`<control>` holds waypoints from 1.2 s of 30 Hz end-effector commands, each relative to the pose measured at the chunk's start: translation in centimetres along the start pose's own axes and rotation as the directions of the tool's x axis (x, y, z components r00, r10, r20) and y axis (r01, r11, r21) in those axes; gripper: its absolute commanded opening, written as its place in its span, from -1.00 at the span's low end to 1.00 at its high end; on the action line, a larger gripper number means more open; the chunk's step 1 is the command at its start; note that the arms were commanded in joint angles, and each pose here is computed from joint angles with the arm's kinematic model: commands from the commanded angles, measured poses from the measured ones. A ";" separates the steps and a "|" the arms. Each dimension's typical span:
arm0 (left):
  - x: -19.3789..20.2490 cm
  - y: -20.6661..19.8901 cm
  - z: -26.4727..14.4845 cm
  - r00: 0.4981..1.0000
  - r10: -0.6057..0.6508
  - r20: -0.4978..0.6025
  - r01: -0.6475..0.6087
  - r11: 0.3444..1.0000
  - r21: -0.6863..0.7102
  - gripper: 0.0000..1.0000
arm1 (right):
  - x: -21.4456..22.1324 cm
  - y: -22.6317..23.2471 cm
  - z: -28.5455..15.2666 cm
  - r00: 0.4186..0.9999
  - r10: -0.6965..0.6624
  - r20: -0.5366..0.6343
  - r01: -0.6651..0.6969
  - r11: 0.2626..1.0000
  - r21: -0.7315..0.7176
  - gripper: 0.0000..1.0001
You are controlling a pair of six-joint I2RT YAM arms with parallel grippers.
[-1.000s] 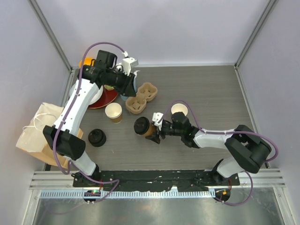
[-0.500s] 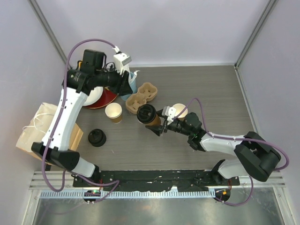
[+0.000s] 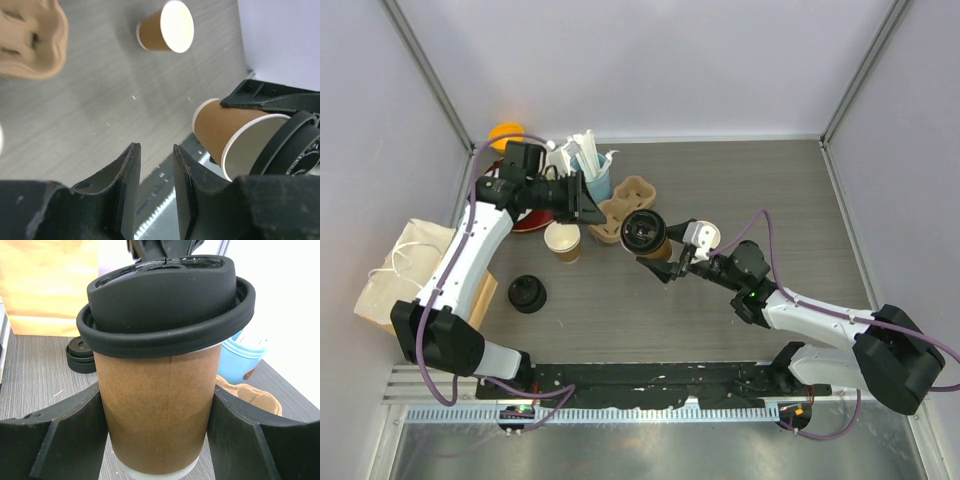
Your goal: Pack the takeout coffee
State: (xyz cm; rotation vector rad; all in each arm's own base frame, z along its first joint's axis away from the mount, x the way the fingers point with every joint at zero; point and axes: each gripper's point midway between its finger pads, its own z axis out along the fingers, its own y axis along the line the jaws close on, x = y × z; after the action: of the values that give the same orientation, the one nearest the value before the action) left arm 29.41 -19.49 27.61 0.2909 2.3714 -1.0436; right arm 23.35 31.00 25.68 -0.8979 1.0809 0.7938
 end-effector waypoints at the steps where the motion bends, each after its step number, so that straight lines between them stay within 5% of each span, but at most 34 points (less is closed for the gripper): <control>1: 0.5 -3.5 0.6 0.984 -0.175 -0.037 0.179 0.963 0.200 -0.30 | -2.4 -0.6 0.6 0.998 -0.022 0.063 0.021 1.000 0.010 0.34; 10: 1.4 -6.6 0.6 0.978 -0.184 -0.096 0.205 0.933 0.295 -0.28 | -2.9 -0.9 1.5 0.997 -0.027 0.073 0.027 1.000 0.009 0.34; 20: 2.0 -6.5 0.7 0.970 -0.216 -0.114 0.241 0.925 0.293 -0.48 | -3.2 -1.1 1.4 0.996 -0.034 0.080 0.033 0.999 0.020 0.33; 36: 3.3 -6.1 0.7 0.971 -0.198 -0.133 0.229 0.929 0.292 -0.46 | -2.9 -1.8 2.4 0.996 -0.047 0.079 0.044 0.998 0.034 0.33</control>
State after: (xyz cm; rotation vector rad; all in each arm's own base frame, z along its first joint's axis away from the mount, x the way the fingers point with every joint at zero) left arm 25.10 -24.11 28.43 0.1460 2.4042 -1.5152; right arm 24.68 31.83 25.48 -0.8927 1.1119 0.7806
